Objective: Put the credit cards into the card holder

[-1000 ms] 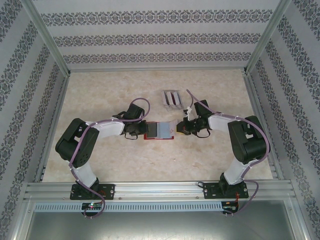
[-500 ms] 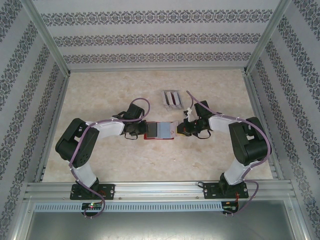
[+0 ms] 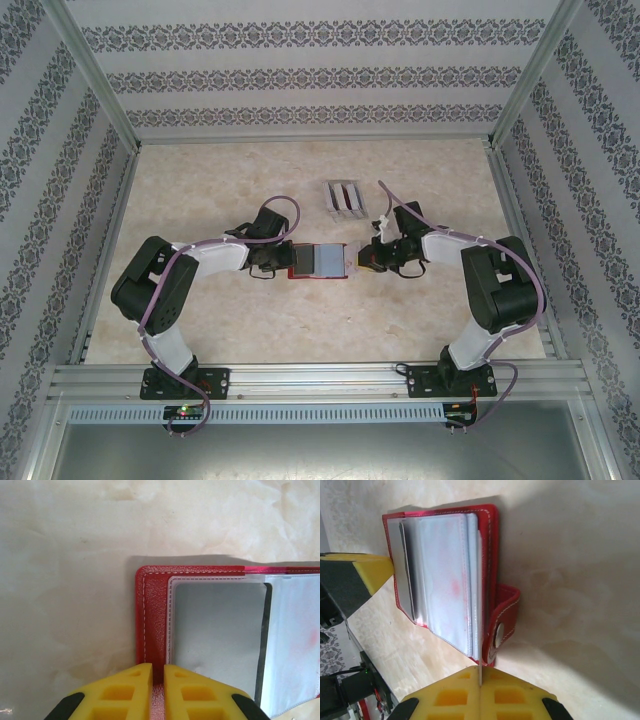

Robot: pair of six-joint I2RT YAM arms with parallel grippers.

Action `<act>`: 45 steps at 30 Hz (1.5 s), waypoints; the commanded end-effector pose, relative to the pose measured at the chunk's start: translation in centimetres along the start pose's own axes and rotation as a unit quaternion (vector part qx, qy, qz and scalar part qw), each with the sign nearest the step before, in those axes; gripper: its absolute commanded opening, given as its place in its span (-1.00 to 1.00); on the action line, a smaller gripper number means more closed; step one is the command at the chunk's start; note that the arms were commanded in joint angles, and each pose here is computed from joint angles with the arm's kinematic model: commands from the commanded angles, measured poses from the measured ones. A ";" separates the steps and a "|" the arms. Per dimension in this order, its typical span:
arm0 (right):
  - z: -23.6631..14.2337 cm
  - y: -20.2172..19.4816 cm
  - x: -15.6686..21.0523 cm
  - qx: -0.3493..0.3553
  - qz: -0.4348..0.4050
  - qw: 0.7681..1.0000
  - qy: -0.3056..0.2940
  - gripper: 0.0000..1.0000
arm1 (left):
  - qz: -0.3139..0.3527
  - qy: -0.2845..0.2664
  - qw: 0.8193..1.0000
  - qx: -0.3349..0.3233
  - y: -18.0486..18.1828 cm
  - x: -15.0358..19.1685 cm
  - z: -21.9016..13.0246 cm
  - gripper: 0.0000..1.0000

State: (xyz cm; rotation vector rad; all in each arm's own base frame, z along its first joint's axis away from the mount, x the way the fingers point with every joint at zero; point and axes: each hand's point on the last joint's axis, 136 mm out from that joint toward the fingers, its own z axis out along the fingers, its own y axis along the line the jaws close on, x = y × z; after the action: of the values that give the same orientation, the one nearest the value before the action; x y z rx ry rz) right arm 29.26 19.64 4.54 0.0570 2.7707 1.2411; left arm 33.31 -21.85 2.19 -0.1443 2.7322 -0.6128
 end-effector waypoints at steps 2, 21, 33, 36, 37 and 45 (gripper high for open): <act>0.2 -0.2 0.5 -0.006 -0.001 1.000 0.010 -1.00 | -0.011 0.018 1.000 -0.006 0.7 0.6 0.8 -0.72; 1.4 0.7 0.7 -0.019 -0.015 0.999 0.028 -1.00 | -0.009 0.026 1.000 -0.006 0.7 0.7 1.3 -0.73; 1.5 1.7 0.4 -0.033 -0.022 0.999 0.030 -1.00 | -0.009 0.026 1.000 -0.005 0.7 0.7 1.4 -0.74; 1.1 1.9 0.3 -0.029 -0.026 0.999 0.024 -1.00 | -0.009 0.026 1.000 -0.006 0.7 0.7 1.3 -0.74; 0.9 1.9 0.3 -0.027 -0.027 0.999 0.023 -1.00 | -0.008 0.025 1.000 -0.005 0.7 0.7 1.2 -0.73; -0.7 0.5 0.1 0.040 -0.039 0.998 -0.003 -1.00 | -0.009 0.026 1.000 -0.005 0.7 0.6 1.3 -0.73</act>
State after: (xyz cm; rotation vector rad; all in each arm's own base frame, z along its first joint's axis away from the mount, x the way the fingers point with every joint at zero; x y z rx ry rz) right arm 28.66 20.28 4.67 -0.0064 2.7951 1.2079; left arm 33.63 -22.20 2.08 -0.1477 2.7366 -0.6427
